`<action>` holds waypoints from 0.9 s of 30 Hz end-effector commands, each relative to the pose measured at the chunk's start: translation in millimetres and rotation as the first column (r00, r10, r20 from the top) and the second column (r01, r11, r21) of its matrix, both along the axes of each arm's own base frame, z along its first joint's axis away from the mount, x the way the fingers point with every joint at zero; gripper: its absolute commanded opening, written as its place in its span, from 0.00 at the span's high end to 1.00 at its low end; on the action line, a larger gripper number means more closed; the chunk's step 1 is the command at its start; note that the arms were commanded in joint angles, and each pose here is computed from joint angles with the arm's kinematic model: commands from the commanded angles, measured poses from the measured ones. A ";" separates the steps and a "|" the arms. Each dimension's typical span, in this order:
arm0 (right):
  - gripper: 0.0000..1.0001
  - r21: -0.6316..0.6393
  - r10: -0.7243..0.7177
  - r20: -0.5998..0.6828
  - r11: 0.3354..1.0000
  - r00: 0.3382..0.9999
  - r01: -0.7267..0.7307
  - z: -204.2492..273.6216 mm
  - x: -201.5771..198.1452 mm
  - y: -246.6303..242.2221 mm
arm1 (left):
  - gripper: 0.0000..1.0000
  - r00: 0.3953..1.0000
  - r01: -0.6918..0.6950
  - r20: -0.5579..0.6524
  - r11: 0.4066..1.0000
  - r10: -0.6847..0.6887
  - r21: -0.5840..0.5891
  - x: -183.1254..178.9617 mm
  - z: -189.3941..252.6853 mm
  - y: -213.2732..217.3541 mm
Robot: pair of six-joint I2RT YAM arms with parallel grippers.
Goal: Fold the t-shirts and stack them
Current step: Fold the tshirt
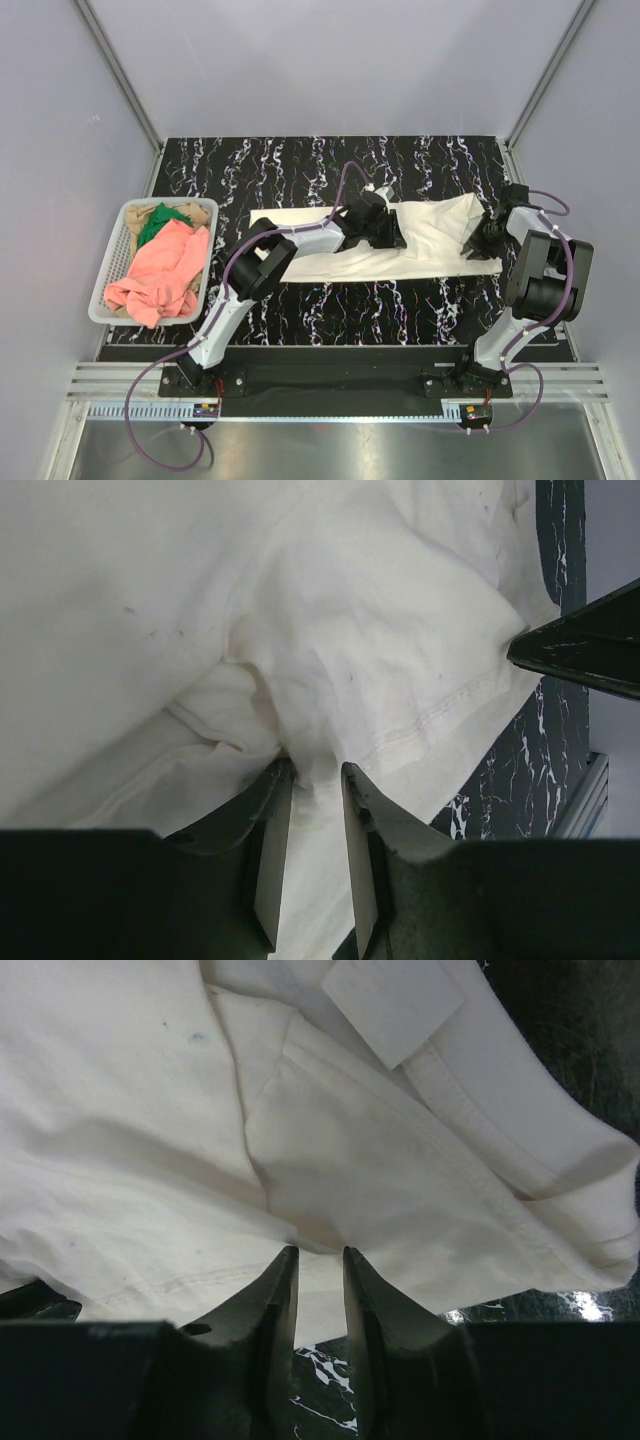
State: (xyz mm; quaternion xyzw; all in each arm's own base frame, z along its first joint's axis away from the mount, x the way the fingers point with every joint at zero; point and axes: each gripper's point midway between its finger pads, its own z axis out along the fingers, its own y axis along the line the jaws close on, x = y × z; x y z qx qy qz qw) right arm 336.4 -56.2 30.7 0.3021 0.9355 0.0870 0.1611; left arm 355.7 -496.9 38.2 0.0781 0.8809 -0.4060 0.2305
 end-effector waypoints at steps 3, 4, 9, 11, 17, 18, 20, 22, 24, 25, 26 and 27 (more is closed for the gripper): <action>0.67 -0.043 -0.012 0.018 0.999 1.000 0.013 3.5 -1.9 -7.2 | 0.75 0.998 0.013 0.062 0.999 -0.010 -0.043 3.0 26.1 -11.8; 0.67 -0.047 -0.014 0.013 0.999 1.000 0.015 2.4 -2.7 -8.0 | 0.77 0.998 0.017 0.062 0.999 -0.014 -0.047 2.5 27.5 -12.3; 0.75 -0.033 -0.009 0.017 0.999 1.000 0.010 0.2 -1.7 -5.6 | 0.96 0.997 0.033 0.077 0.998 -0.028 -0.060 0.8 38.4 -14.1; 0.80 -0.017 -0.004 0.030 1.000 1.000 0.004 1.2 -0.8 -2.2 | 1.00 0.997 0.039 0.073 0.997 -0.034 -0.068 -1.0 42.7 -14.9; 1.00 -0.002 -0.005 0.076 1.000 0.997 0.005 14.2 2.4 1.9 | 1.00 0.999 0.032 0.046 0.996 -0.028 -0.081 -4.4 54.0 -13.5; 1.00 0.001 -0.006 0.087 1.000 0.996 0.006 17.9 2.9 2.7 | 1.00 0.999 0.029 0.040 0.996 -0.026 -0.081 -5.0 54.9 -13.0; 1.00 0.015 -0.018 0.107 1.000 0.994 0.016 24.7 2.7 5.3 | 1.00 0.999 0.020 0.036 0.996 -0.017 -0.082 -4.1 60.7 -11.7; 1.00 0.026 -0.021 0.117 0.999 0.993 0.018 29.6 1.1 8.6 | 1.00 0.999 0.020 0.028 0.997 -0.018 -0.077 -3.9 65.9 -11.3; 1.00 0.034 -0.029 0.134 0.999 0.991 0.025 36.9 0.1 10.7 | 1.00 1.000 0.022 0.015 0.998 -0.021 -0.065 -4.4 67.9 -9.3; 1.00 0.035 -0.034 0.137 0.999 0.990 0.029 39.1 -1.3 11.3 | 1.00 1.000 0.022 0.015 0.998 -0.021 -0.066 -3.5 71.4 -9.3; 1.00 0.043 -0.037 0.138 0.999 0.990 0.032 40.6 -3.1 12.6 | 1.00 1.000 0.022 0.014 0.998 -0.021 -0.064 -3.1 73.0 -8.6; 1.00 0.049 -0.049 0.138 0.998 0.989 0.042 43.7 -6.2 14.6 | 1.00 1.000 0.019 0.002 0.999 -0.019 -0.050 -4.4 71.4 -6.5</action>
